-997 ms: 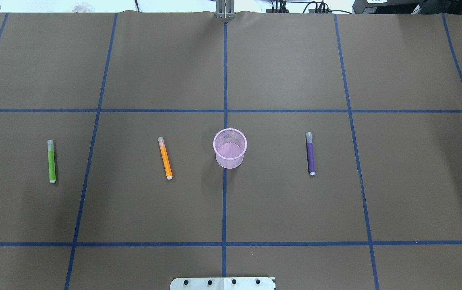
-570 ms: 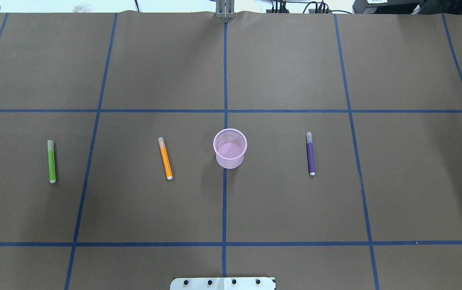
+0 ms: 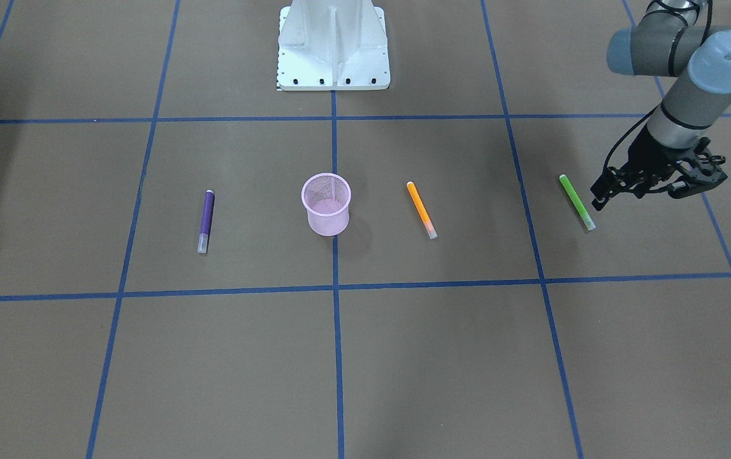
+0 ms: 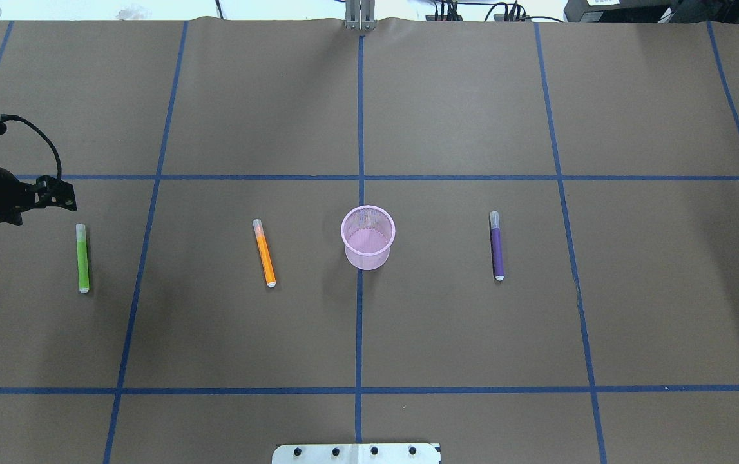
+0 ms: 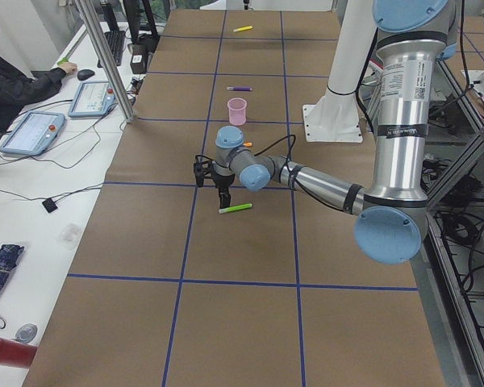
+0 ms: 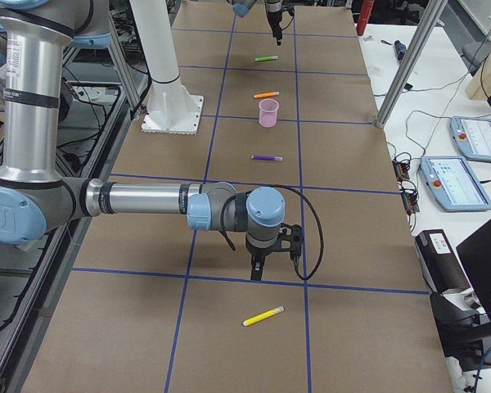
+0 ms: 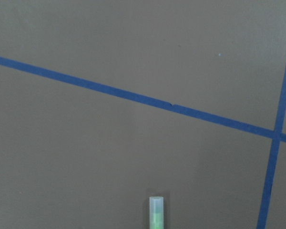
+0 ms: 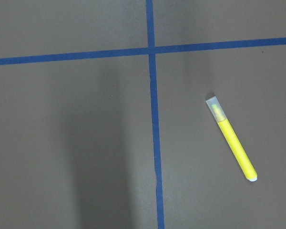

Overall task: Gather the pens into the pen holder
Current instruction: 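Lower the left gripper onto the green marker while the right gripper nears the highlighter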

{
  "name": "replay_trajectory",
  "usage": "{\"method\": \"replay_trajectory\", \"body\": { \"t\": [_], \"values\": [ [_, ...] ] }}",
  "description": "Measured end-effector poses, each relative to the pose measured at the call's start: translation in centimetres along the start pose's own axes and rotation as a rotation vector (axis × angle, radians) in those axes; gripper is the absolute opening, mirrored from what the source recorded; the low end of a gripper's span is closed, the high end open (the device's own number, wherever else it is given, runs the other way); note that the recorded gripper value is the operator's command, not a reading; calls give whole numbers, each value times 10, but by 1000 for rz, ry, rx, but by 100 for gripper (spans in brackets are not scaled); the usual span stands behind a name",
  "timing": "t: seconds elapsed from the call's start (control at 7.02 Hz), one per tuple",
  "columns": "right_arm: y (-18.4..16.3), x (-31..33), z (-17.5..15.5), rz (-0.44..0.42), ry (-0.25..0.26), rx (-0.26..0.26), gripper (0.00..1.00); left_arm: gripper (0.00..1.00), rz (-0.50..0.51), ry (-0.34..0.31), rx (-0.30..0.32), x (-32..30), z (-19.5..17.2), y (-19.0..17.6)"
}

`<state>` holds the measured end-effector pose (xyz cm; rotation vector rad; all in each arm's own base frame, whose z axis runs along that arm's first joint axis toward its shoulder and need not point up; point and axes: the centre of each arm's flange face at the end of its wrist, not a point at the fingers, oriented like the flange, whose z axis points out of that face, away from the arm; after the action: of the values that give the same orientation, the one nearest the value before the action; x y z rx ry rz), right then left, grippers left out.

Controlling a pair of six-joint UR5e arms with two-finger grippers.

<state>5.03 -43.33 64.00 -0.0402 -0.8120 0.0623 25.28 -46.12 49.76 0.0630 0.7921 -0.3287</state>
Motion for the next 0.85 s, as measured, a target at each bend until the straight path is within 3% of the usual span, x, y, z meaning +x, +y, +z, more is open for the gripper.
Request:
{"method": "replay_trajectory", "body": {
  "t": [0.28,0.85],
  "values": [
    [-2,0,2,12,-24,-6,99,96,4,-40,20,11,28,22],
    [-3,-4,4,-19,-78,15,99,68,25,-33,30,5,67,24]
  ]
}}
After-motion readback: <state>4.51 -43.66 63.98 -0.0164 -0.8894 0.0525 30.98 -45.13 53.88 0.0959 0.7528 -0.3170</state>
